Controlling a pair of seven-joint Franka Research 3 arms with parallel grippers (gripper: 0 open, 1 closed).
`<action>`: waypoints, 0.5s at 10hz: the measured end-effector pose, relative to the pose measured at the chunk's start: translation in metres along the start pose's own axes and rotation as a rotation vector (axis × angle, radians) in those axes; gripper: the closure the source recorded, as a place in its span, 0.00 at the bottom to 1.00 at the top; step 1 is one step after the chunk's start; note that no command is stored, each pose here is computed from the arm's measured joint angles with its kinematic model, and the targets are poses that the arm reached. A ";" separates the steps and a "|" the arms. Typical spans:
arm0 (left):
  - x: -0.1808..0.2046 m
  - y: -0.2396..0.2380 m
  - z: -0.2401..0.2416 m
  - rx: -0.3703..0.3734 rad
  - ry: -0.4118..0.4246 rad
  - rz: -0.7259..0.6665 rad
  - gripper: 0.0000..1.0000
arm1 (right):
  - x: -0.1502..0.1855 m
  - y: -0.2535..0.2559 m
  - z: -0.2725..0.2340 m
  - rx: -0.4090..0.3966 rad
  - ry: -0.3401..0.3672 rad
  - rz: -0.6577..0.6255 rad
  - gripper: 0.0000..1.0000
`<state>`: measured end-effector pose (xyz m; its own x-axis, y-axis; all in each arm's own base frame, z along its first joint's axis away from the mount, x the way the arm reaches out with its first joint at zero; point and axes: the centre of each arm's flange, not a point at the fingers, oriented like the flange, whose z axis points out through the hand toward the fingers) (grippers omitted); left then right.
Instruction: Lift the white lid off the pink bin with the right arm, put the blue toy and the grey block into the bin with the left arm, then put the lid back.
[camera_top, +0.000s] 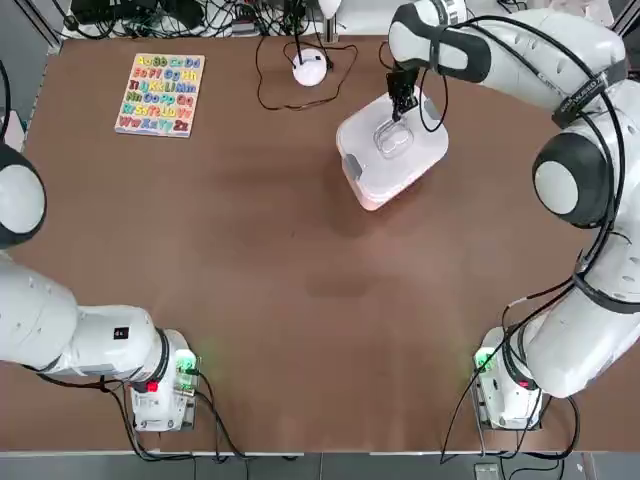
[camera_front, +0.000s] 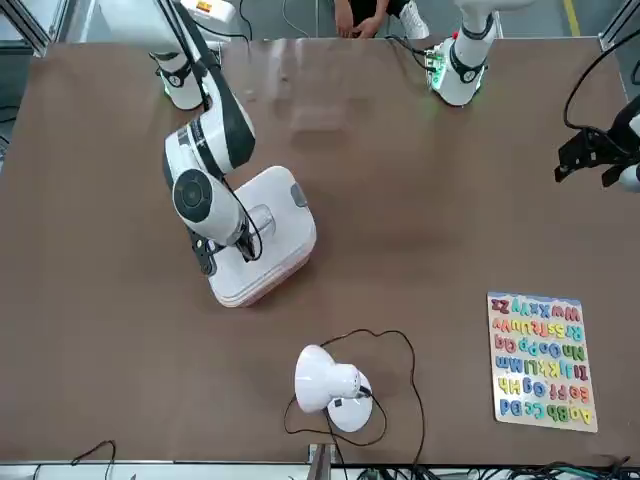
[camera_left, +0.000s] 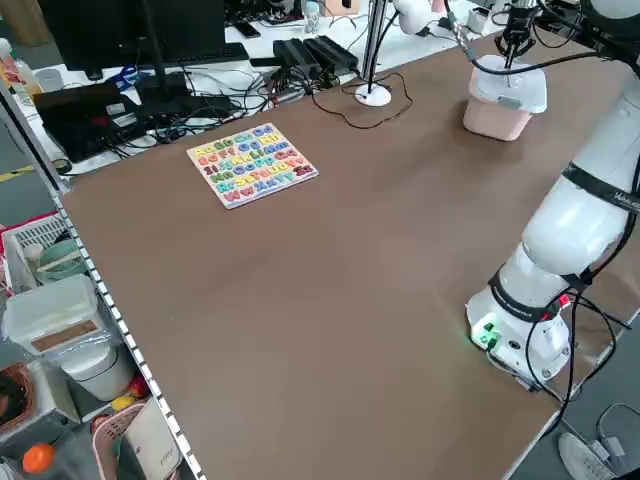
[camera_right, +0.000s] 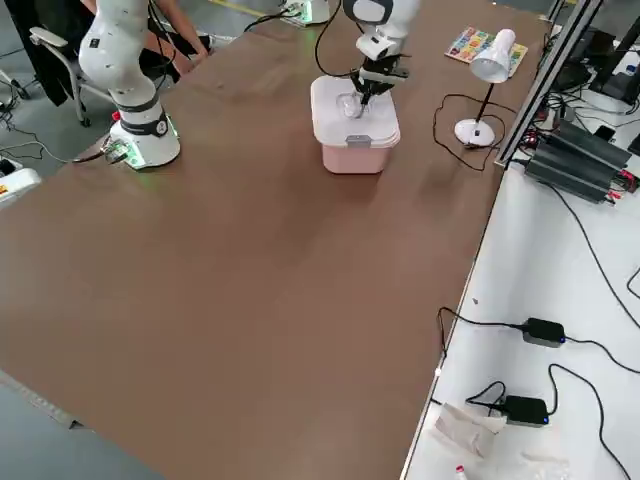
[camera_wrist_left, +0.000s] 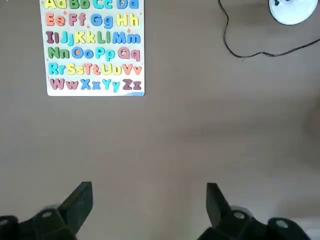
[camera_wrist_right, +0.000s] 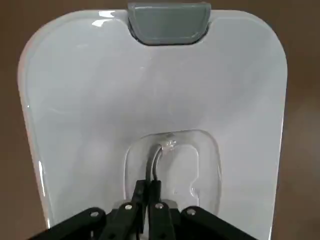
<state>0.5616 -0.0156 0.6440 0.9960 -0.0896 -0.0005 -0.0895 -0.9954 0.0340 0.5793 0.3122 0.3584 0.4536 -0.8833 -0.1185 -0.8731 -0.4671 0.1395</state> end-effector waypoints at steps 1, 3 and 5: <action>0.000 0.000 0.000 0.000 0.000 0.000 0.00 | -0.001 -0.003 -0.001 0.006 0.000 -0.001 0.94; 0.000 0.000 0.001 0.000 -0.001 0.000 0.00 | 0.000 -0.008 0.001 0.007 0.000 -0.001 0.94; 0.002 -0.001 0.004 -0.001 -0.007 -0.001 0.00 | 0.000 -0.011 0.003 0.006 0.000 -0.002 0.94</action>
<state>0.5637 -0.0153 0.6403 0.9960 -0.0891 -0.0070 -0.0888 -0.9954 0.0347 0.5886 0.3179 0.3542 0.4549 -0.8826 -0.1184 -0.8736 -0.4681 0.1331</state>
